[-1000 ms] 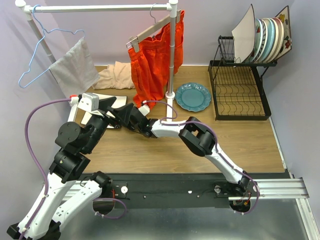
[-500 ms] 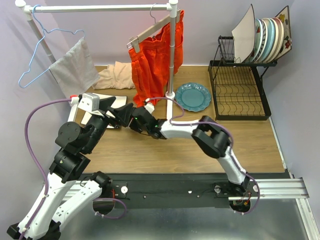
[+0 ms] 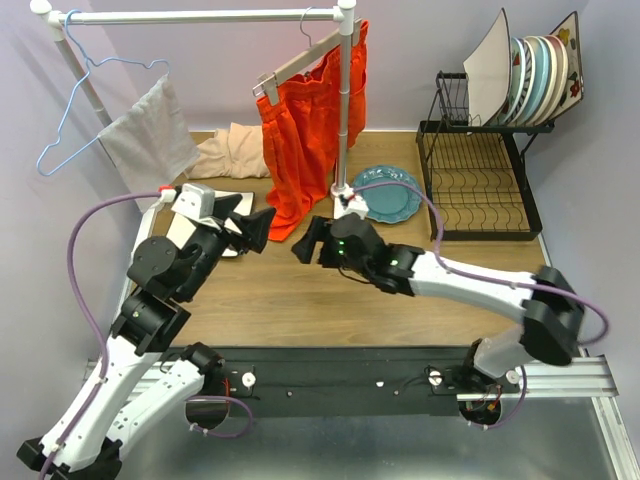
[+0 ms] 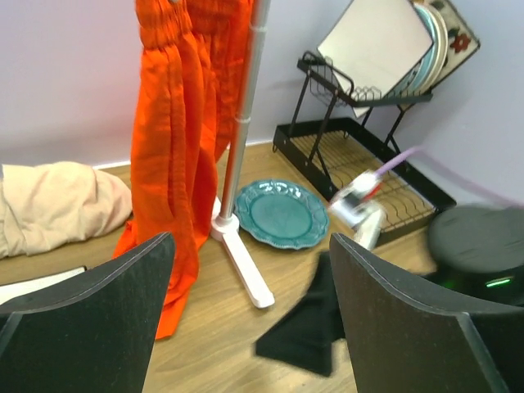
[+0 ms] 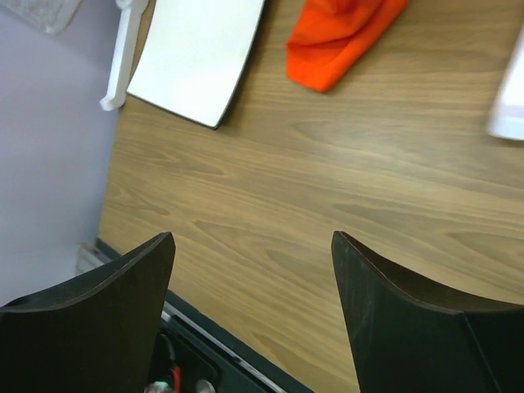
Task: Unload the plates from the dish rack
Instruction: Place the plate at the center of the board, then unload the plate from the dish rack.
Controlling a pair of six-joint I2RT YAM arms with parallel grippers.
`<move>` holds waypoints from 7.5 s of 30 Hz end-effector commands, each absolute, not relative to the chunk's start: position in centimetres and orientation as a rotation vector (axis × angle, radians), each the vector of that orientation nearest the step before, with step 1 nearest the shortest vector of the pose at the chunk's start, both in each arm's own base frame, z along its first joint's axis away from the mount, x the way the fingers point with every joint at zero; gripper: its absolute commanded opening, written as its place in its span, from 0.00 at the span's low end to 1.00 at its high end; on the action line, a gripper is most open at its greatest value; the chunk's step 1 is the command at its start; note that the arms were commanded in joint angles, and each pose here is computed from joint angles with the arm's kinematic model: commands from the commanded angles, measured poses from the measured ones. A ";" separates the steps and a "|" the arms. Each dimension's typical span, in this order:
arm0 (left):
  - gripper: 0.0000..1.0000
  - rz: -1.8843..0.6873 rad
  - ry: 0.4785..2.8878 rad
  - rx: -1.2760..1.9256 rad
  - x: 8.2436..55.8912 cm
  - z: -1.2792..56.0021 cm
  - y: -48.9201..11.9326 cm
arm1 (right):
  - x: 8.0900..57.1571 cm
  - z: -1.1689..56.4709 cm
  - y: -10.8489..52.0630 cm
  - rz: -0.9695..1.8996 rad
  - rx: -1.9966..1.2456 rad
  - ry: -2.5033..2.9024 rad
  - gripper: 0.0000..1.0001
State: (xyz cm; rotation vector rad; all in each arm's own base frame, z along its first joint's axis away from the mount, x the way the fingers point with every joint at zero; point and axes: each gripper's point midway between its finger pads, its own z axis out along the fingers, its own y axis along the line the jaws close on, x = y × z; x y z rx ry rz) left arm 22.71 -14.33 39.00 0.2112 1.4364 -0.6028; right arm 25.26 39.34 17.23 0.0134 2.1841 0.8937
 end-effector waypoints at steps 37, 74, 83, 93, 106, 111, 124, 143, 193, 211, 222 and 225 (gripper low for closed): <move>0.86 -0.670 1.496 0.431 23.7 33.8 -18.4 | 48.4 42.9 1.7 -0.072 0.285 1.781 0.84; 0.86 -0.652 1.508 0.418 24.0 33.5 -18.2 | 56.1 41.2 -4.5 -0.296 0.246 1.756 0.68; 0.86 -0.648 1.515 0.420 24.1 33.3 -18.2 | 57.5 40.5 -3.7 -0.287 0.174 1.764 0.60; 0.86 -0.651 1.512 0.421 24.2 33.5 -18.2 | 57.9 40.2 -3.7 -0.294 0.157 1.767 0.52; 0.86 -0.649 1.516 0.417 24.2 33.3 -18.1 | 58.3 39.6 -3.7 -0.337 0.122 1.778 0.51; 0.86 -0.648 1.519 0.417 24.4 33.3 -18.1 | 58.6 39.6 -2.9 -0.372 0.096 1.775 0.49; 0.86 -0.646 1.521 0.415 24.5 33.2 -18.1 | 58.8 39.2 -2.3 -0.458 0.076 1.775 0.37; 0.86 -0.645 1.521 0.413 24.6 33.2 -18.0 | 58.0 43.2 -3.2 -0.525 0.101 1.662 0.01; 0.86 -0.651 1.518 0.408 24.6 33.3 -17.9 | 51.5 58.7 -2.3 -0.373 0.141 1.234 0.01; 0.86 -0.648 1.514 0.404 24.5 33.4 -17.8 | 51.5 59.4 -1.1 -0.237 0.179 1.183 0.01; 0.86 -0.652 1.515 0.404 24.5 33.4 -17.8 | 49.3 60.2 -0.9 -0.139 0.241 1.167 0.01; 0.86 -0.651 1.512 0.402 24.4 33.4 -17.8 | 48.2 60.6 -1.0 -0.098 0.281 1.154 0.01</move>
